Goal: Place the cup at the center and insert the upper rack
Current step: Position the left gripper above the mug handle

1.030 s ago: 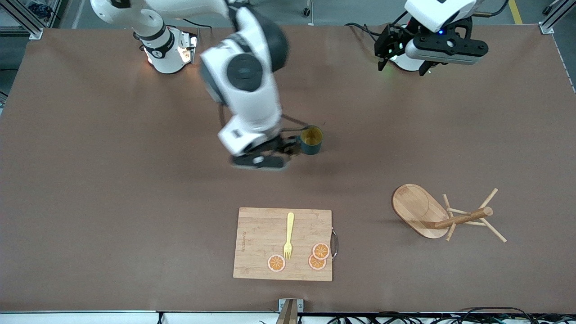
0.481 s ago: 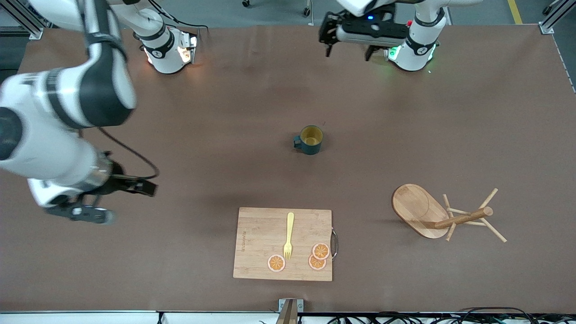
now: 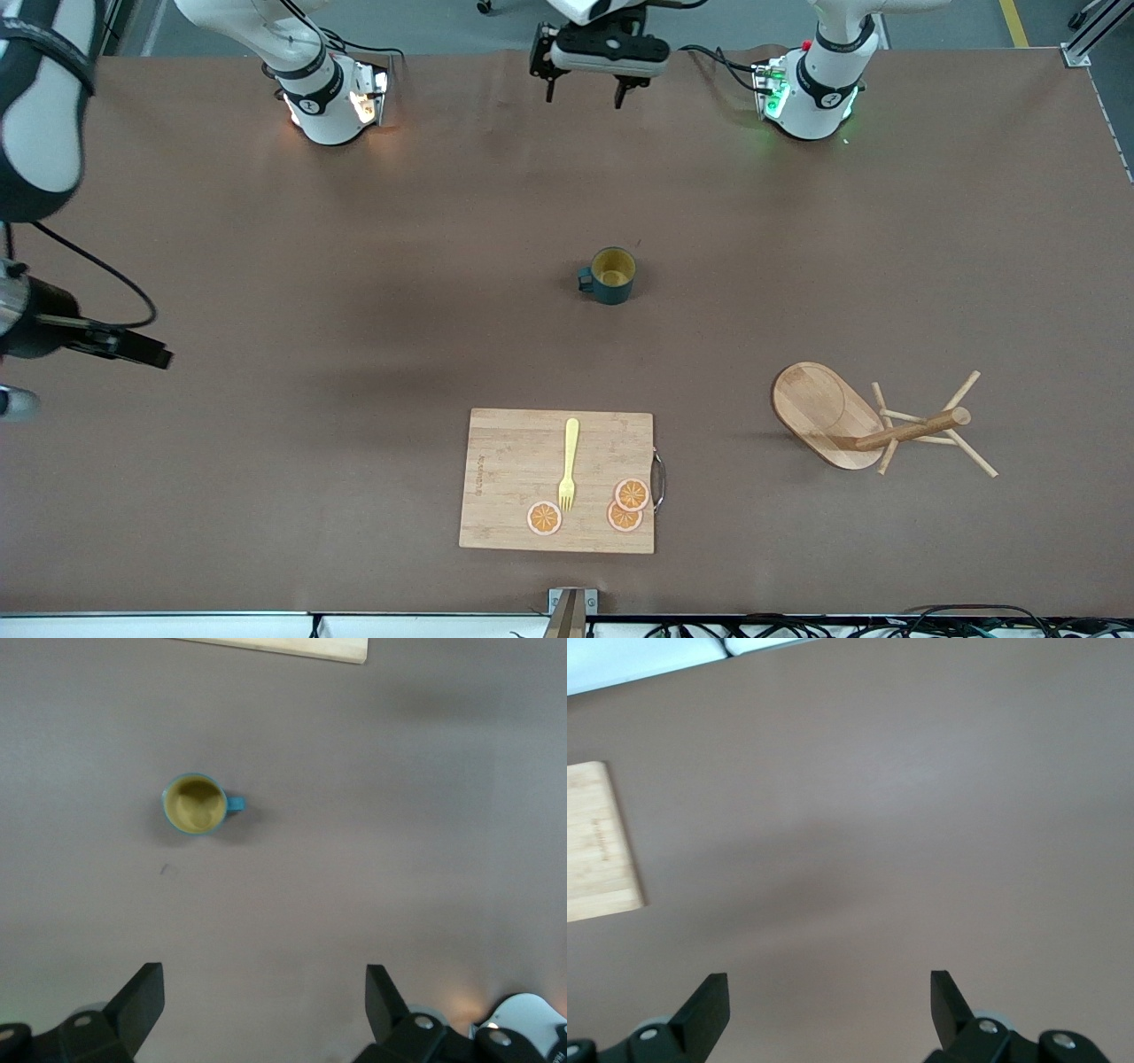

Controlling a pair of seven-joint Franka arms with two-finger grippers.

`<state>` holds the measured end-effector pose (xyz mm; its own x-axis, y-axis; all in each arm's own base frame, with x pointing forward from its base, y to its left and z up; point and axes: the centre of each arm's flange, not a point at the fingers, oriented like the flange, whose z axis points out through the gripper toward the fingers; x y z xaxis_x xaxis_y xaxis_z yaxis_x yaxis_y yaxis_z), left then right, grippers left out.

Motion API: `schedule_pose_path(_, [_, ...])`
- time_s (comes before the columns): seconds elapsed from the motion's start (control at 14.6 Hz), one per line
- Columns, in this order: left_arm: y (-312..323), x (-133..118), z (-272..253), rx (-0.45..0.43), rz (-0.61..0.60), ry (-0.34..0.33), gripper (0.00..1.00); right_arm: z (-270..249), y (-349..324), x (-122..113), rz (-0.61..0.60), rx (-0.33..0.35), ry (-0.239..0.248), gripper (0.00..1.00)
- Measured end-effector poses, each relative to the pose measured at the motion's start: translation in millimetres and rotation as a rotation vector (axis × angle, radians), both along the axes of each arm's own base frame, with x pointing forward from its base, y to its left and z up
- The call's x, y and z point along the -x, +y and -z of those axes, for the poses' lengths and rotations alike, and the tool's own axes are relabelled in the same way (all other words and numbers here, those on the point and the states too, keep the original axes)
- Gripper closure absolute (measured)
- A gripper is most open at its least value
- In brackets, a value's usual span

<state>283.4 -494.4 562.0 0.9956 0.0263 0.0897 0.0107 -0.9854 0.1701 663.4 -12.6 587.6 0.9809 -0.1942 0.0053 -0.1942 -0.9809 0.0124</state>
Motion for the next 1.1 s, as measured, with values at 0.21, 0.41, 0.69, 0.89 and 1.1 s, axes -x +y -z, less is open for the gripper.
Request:
schedule_pose_path(0.21, [-27.5, 54.9, 46.3, -0.019, -0.014, -0.064, 0.0, -20.8, -14.0, 14.2, -0.053, 0.001, -0.047, 0.0])
schedule_pose_path(0.41, [-36.1, 85.9, 82.8, -0.008, -0.043, -0.132, 0.0, -32.3, -28.1, 25.9, -0.094, -0.021, -0.063, 0.0])
schedule_pose_path(0.69, [-30.4, 104.5, 129.8, -0.043, -0.091, -0.223, 0.0, -32.1, -36.8, 36.3, -0.13, -0.024, -0.029, 0.0])
schedule_pose_path(0.89, [-29.4, 97.9, 150.2, -0.06, -0.084, -0.259, 0.0, -29.3, -31.3, 52.1, -0.124, -0.023, -0.016, 0.0])
schedule_pose_path(1.1, [-31.8, 88.8, 177.4, -0.049, -0.108, -0.29, 0.0, -25.5, -25.4, 67.6, -0.131, -0.019, -0.018, 0.0])
